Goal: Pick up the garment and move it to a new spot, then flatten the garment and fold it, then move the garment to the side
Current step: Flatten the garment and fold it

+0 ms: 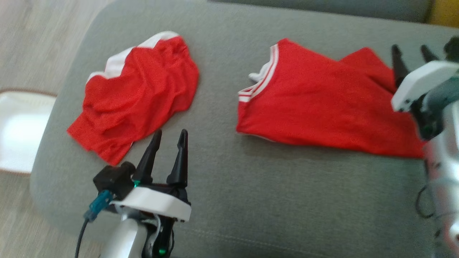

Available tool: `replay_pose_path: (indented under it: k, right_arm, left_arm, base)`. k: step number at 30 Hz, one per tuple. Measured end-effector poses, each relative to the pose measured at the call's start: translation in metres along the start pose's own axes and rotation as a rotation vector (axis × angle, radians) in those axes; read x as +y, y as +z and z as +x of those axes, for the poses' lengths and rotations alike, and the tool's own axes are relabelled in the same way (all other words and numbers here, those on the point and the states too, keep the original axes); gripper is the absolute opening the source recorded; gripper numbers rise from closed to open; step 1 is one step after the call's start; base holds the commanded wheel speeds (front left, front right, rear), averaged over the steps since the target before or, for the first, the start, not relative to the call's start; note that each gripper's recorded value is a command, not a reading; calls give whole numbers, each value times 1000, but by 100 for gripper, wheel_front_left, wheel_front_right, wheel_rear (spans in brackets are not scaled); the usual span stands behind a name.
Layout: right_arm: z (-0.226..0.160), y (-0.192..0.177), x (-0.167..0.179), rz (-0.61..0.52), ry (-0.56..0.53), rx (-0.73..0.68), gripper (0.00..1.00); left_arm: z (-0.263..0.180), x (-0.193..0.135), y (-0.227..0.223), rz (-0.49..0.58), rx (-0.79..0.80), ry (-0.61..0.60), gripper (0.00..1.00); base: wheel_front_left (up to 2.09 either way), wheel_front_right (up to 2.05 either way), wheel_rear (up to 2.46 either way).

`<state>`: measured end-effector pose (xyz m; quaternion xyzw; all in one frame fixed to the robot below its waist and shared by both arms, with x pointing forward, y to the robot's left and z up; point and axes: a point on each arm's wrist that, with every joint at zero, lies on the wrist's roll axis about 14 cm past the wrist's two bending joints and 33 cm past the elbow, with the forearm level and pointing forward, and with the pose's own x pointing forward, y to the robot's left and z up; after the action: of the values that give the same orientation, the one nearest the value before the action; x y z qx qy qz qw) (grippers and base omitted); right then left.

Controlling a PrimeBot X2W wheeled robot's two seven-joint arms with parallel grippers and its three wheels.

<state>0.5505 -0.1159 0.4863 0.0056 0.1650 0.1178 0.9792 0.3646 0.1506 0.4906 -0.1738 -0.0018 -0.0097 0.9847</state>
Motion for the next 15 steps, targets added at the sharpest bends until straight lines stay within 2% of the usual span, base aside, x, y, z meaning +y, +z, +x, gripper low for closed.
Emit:
replay_pose_path:
  k: [7,9,15]
  right_arm:
    - [52,-35,-13,-35,-15,257,100]
    - [63,-46,-6,14,2,319,100]
    - [84,-74,1,-16,26,439,100]
  left_arm:
    - [8,17,-6,2,24,53,100]
    - [8,22,-8,6,31,69,100]
    - [8,33,-15,8,57,111,100]
  base:
    - [0,0,0]
    - [0,0,0]
    - [0,0,0]
